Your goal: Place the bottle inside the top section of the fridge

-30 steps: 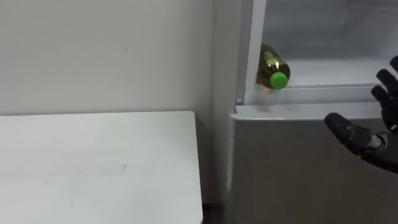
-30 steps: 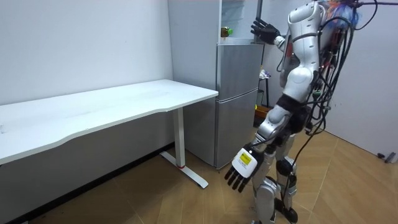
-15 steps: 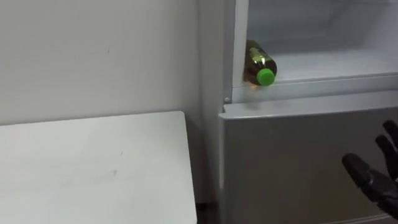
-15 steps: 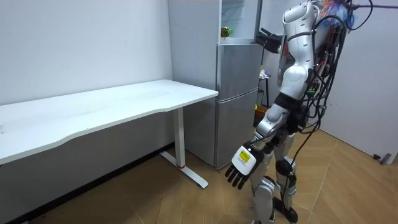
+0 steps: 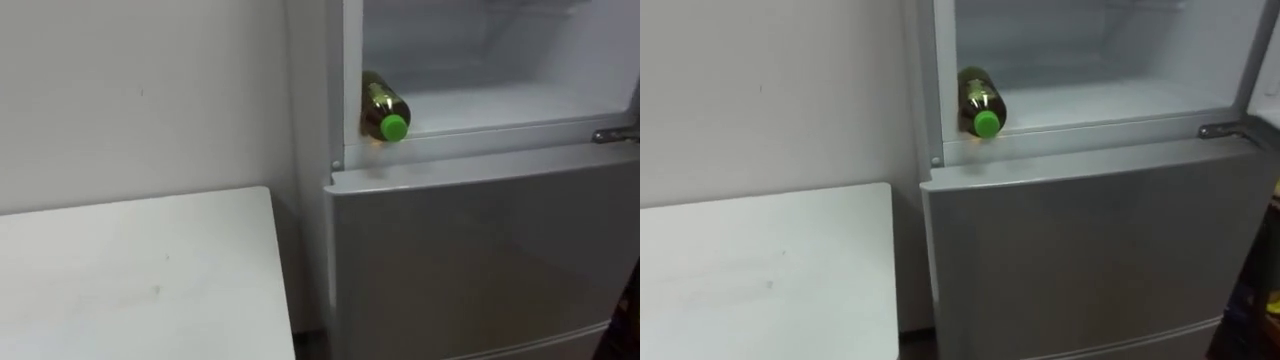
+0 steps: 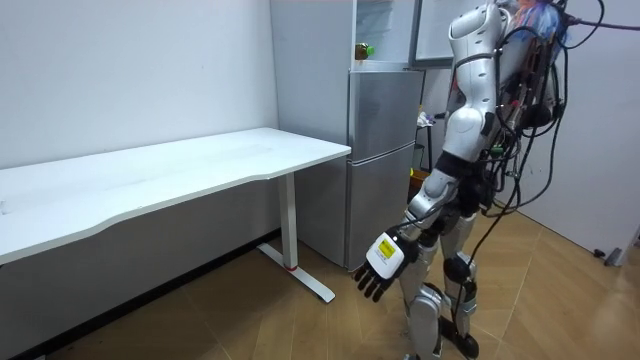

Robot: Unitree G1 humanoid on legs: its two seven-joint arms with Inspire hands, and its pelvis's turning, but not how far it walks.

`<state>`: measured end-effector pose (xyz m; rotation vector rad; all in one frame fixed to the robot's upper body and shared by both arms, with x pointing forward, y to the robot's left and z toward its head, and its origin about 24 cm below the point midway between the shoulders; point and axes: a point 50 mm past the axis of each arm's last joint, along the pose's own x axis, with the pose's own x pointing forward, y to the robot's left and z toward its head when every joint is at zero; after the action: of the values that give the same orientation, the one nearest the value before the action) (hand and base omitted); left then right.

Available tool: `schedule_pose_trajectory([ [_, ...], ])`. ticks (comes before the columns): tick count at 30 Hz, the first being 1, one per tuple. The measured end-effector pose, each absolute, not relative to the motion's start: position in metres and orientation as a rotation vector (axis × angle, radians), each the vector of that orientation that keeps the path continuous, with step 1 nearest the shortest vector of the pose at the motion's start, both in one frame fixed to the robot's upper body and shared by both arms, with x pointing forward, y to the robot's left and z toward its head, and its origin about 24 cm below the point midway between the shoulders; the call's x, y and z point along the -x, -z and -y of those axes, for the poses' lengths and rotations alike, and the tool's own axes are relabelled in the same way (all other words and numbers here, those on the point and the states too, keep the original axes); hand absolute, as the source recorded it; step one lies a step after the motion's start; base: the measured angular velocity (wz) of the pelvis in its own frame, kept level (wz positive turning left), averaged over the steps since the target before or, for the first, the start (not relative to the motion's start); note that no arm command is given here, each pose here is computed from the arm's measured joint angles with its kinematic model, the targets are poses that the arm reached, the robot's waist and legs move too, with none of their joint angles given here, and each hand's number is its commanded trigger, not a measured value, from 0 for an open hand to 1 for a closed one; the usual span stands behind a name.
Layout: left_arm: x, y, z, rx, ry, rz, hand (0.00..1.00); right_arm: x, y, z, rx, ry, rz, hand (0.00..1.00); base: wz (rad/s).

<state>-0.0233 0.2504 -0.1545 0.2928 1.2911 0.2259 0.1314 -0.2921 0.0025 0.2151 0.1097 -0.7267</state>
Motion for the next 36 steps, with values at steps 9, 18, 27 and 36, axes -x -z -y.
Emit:
schedule_pose_trajectory([
  [9,0.024,0.154,-0.253,-0.296,-0.236,-1.291,0.0,-0.101,0.031,0.311,-0.184,1.077,-0.261,0.0,0.0],
  [18,0.034,0.154,-0.253,-0.259,-0.261,-1.315,0.0,-0.093,0.004,0.333,-0.185,1.387,-0.105,0.0,0.0],
  [27,0.037,0.153,-0.253,-0.248,-0.248,-1.31,0.0,-0.105,-0.063,0.342,-0.217,1.477,0.273,0.0,0.04],
  [36,0.044,0.153,-0.257,-0.245,-0.266,-1.329,0.0,-0.112,-0.106,0.345,-0.174,1.477,0.525,0.0,0.0],
])
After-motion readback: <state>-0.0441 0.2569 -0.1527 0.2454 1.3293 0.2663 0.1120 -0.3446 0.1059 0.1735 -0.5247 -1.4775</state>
